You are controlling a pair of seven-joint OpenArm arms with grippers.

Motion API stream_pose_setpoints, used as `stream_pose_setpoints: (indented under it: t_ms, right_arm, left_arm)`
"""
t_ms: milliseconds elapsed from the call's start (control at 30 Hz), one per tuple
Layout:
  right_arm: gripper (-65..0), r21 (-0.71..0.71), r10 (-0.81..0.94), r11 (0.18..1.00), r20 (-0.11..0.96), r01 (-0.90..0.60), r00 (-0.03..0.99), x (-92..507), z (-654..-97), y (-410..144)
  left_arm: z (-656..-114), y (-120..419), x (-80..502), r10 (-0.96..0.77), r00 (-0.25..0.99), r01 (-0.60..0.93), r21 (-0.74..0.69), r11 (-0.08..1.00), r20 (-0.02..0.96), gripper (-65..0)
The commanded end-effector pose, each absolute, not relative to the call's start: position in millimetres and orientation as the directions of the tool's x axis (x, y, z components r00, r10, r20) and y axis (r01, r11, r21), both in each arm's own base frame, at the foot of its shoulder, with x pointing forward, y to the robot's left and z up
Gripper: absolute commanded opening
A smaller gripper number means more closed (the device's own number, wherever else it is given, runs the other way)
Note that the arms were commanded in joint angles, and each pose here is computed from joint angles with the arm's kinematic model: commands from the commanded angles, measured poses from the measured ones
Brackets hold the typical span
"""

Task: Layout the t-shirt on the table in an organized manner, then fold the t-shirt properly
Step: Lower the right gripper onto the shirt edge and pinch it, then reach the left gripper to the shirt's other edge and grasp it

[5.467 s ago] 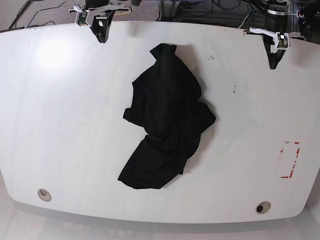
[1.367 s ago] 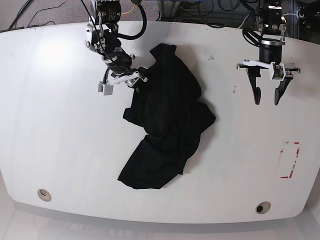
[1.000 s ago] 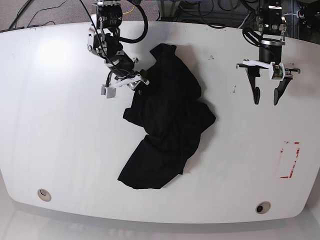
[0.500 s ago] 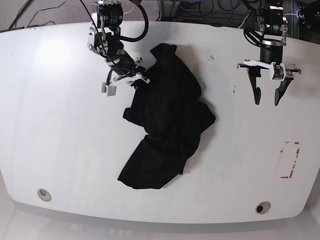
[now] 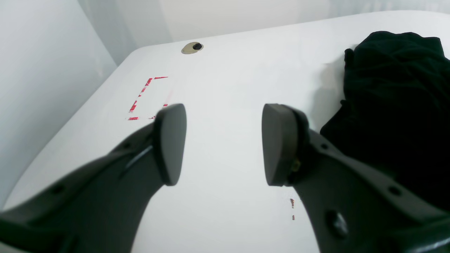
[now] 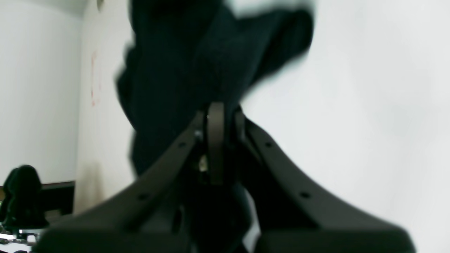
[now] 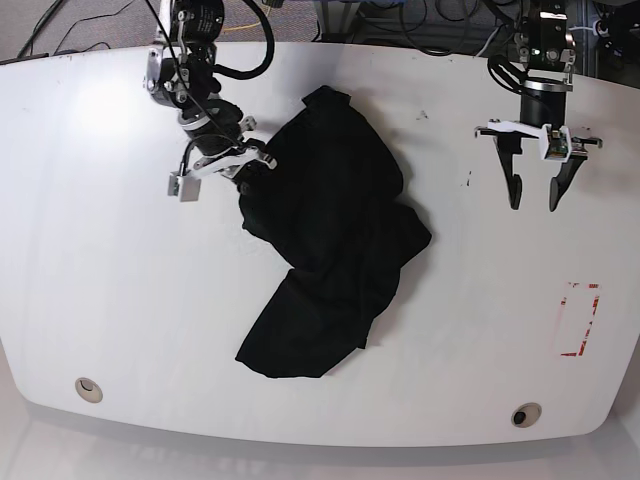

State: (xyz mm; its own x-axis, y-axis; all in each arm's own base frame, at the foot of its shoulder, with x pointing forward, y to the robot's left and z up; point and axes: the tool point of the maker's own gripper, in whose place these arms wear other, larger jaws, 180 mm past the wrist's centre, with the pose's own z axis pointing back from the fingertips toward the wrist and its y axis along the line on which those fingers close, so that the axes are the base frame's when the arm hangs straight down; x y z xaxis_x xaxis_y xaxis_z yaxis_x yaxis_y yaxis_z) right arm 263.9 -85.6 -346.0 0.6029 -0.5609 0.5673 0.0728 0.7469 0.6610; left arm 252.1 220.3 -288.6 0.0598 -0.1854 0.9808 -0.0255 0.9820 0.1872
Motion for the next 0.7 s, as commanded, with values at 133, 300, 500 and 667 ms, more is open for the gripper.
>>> stream_pose_setpoints:
  t_ms: [133, 300, 500, 667]
  right_arm:
    - [-65.0, 0.624, -0.51, 0.782, 0.648, -0.009, 0.565, 268, -317, -96]
    - [-65.0, 0.578, -0.461, 0.815, 0.694, -0.044, 0.553, 270, -309, -107]
    - [-65.0, 0.505, -0.396, 0.858, 0.77, -0.098, 0.501, 289, -290, -126]
    - [-65.0, 0.458, -0.352, 0.877, 0.816, -0.141, 0.459, 305, -272, -135]
  left_arm:
    - [-276, 220, 255, -0.197, 0.013, -0.026, 0.197, 0.98, 0.98, -32.8]
    - [-281, 211, 255, -0.182, 0.024, -0.002, 0.182, 0.983, 0.983, -32.6]
    - [-296, 191, 259, -0.162, 0.086, 0.058, 0.158, 0.986, 0.983, -32.5]
    - [-298, 174, 264, -0.146, 0.092, 0.098, 0.137, 0.986, 0.985, -32.5]
